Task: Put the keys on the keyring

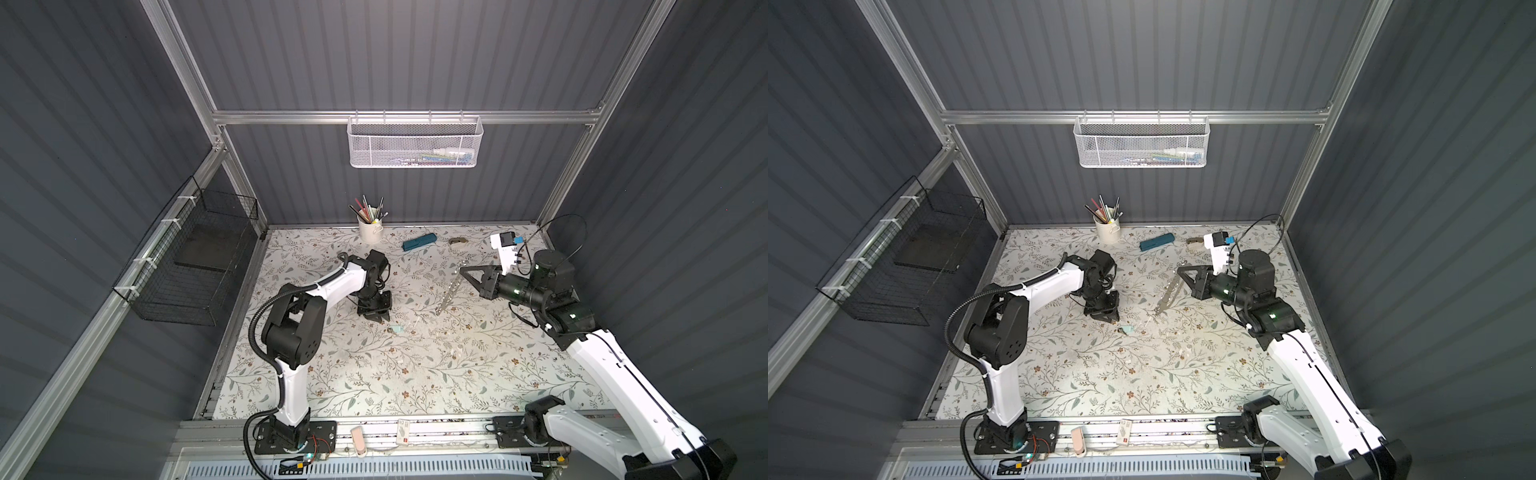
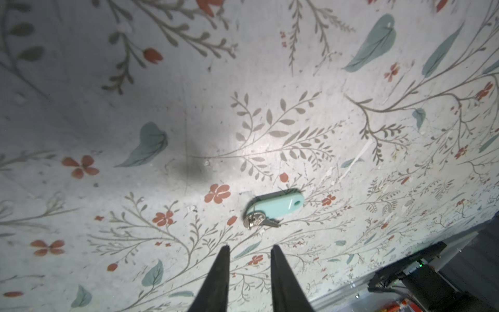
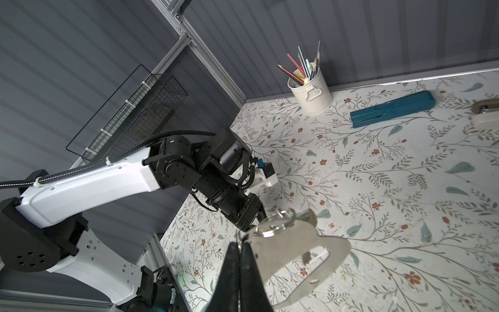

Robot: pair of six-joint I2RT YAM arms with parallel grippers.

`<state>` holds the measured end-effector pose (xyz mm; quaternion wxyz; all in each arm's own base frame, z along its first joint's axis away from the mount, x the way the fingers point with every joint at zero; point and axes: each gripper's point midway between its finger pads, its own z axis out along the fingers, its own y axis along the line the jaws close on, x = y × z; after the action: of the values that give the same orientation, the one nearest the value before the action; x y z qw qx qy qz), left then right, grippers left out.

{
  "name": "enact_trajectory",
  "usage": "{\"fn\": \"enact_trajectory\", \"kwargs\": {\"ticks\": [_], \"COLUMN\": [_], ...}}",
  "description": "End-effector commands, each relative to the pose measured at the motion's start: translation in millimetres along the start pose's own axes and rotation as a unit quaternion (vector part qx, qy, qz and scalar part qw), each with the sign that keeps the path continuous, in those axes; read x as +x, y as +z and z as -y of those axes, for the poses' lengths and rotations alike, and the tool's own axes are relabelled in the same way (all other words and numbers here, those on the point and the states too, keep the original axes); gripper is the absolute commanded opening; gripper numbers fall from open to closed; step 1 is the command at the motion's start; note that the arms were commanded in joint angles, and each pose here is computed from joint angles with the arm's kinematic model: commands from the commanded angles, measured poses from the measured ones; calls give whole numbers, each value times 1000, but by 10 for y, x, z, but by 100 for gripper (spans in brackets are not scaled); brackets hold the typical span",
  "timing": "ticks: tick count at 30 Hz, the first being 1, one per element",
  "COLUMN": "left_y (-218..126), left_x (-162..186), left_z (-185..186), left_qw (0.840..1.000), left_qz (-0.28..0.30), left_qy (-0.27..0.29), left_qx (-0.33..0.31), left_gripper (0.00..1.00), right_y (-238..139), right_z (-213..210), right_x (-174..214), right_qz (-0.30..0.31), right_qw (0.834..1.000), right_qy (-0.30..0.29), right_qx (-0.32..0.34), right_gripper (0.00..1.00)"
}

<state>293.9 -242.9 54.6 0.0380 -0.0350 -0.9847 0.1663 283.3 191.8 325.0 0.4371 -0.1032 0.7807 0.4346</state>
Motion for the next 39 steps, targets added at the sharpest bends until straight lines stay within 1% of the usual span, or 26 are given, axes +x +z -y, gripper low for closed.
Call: {"fn": "enact_trajectory", "kwargs": {"ticks": [1, 3, 7, 9, 13, 16, 20, 27, 39], "left_y": [-44, -80, -166, -212, -218, -150, -85, 70, 239], "left_x": [-38, -60, -57, -53, -27, -13, -14, 1, 58], "left_z": [44, 83, 144, 147, 159, 102, 87, 84, -70], "left_qw": [998, 995, 983, 977, 968, 968, 969, 972, 978], "left_qz": [63, 101, 177, 206, 241, 245, 242, 230, 207], "left_qy": [0, 2, 8, 13, 7, 3, 13, 18, 19], "left_qx": [2, 19, 47, 50, 72, 59, 49, 45, 10], "left_gripper": [27, 27, 27, 26, 24, 22, 20, 19, 18], "right_y": [-38, -35, -23, -20, -16, -21, -27, -39, -40], "right_z": [-88, -89, -98, -100, -101, -103, -107, -119, -125], "right_x": [-69, -71, -79, -82, -91, -103, -107, -126, -126], "right_qz": [14, 12, 10, 8, 7, 7, 7, 7, 6], "right_qw": [1000, 1000, 1000, 1000, 1000, 1000, 1000, 1000, 1000], "right_qy": [-20, -20, -19, -17, -16, -14, -13, -13, -13], "right_qx": [-10, -10, -12, -12, -11, -10, -8, -7, -7], "right_gripper": [4, 4, 4, 4, 4, 4, 4, 4, 4]}}
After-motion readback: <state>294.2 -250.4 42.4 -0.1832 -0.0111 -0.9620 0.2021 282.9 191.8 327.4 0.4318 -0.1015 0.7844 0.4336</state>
